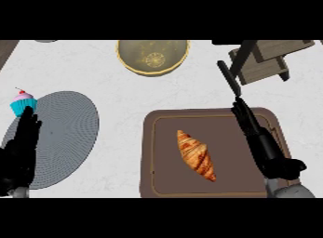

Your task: Pick the croissant from the tray and place it in the tiered basket

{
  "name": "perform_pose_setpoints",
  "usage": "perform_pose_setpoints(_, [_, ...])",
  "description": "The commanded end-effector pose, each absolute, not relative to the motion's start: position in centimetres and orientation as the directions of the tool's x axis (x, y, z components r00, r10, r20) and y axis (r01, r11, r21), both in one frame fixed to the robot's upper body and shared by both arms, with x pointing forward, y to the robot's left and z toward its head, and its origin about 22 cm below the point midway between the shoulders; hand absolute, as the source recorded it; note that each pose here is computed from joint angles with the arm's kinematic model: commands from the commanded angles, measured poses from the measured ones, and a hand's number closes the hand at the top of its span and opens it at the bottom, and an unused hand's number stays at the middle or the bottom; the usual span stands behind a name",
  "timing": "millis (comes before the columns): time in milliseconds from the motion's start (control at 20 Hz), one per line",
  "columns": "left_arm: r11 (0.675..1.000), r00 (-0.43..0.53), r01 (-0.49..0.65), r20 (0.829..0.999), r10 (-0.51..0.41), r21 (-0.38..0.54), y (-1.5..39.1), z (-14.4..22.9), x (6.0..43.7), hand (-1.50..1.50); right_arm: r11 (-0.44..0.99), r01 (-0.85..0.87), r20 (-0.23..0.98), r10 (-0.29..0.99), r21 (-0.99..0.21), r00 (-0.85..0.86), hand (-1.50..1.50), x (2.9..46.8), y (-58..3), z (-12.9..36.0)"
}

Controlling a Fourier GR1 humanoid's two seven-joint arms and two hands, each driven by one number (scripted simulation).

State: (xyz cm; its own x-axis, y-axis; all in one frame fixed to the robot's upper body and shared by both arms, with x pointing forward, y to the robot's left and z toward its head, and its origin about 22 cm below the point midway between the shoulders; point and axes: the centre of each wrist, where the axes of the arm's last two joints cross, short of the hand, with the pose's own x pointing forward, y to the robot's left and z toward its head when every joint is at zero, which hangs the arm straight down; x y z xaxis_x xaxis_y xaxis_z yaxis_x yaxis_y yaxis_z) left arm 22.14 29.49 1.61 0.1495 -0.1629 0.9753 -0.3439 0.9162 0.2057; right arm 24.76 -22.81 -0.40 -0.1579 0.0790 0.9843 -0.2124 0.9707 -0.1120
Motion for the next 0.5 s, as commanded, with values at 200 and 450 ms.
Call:
perform_pose_setpoints(200, [0.937, 0.266, -0.230, 0.943, -0.198, 0.262, 27.8, -1.9, 20.7, 0.00, 0.856, -0.112, 0.696, 0.328, -0.505, -0.639, 1.50, 28.2, -20.2, 11.4])
perform_pose_setpoints(450, [0.960, 0.298, -0.186, 0.943, -0.148, 0.209, 26.4, -3.7, 19.7, 0.00, 0.908, 0.363, 0.814, 0.368, -0.210, -0.448, -1.50, 27.2, -21.5, 10.2])
